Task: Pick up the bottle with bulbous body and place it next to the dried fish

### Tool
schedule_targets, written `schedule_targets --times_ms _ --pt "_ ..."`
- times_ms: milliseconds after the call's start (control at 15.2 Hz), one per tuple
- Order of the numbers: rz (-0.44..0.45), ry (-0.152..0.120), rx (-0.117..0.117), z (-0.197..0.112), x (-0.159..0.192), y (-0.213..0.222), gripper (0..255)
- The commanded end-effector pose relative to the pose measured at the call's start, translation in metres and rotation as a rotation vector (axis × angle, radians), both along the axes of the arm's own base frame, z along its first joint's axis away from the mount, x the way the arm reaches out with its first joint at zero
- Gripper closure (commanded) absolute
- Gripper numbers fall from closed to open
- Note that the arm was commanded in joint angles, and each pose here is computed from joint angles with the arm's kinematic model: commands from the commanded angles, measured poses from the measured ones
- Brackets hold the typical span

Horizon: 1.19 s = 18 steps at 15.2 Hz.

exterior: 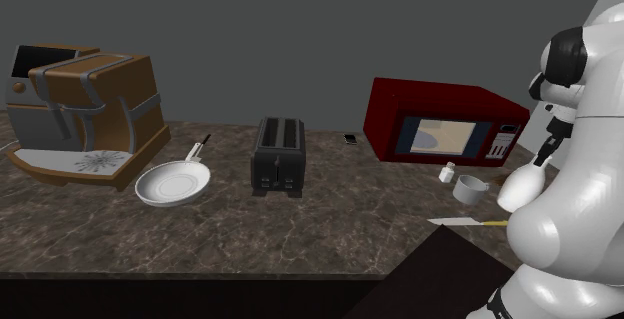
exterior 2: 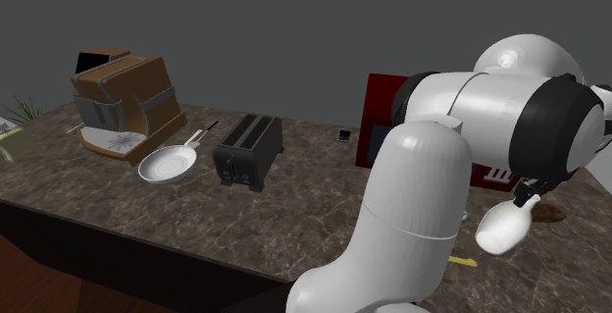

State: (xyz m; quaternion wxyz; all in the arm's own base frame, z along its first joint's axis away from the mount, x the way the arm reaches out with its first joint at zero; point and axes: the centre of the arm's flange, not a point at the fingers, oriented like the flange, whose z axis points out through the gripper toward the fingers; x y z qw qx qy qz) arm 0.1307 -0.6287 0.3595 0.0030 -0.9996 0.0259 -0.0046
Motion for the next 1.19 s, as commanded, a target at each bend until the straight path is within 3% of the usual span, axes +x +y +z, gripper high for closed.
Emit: schedule_targets --times_ms 0,66,132,462,726,1122 --pt "0.0 0.0 -0.001 0.0 0.0 0.0 255" --pt "0.0 0.0 -0.001 0.0 0.0 0.0 255" --pt "0.0 0.0 -0.001 0.0 0.0 0.0 0" --pt "0.0 0.0 -0.001 0.0 0.0 0.0 0" --pt "0.0 0.0 -0.001 0.05 -0.001 0.0 0" --pt "0.0 0.0 -0.001 0.05 -0.001 0.0 0"
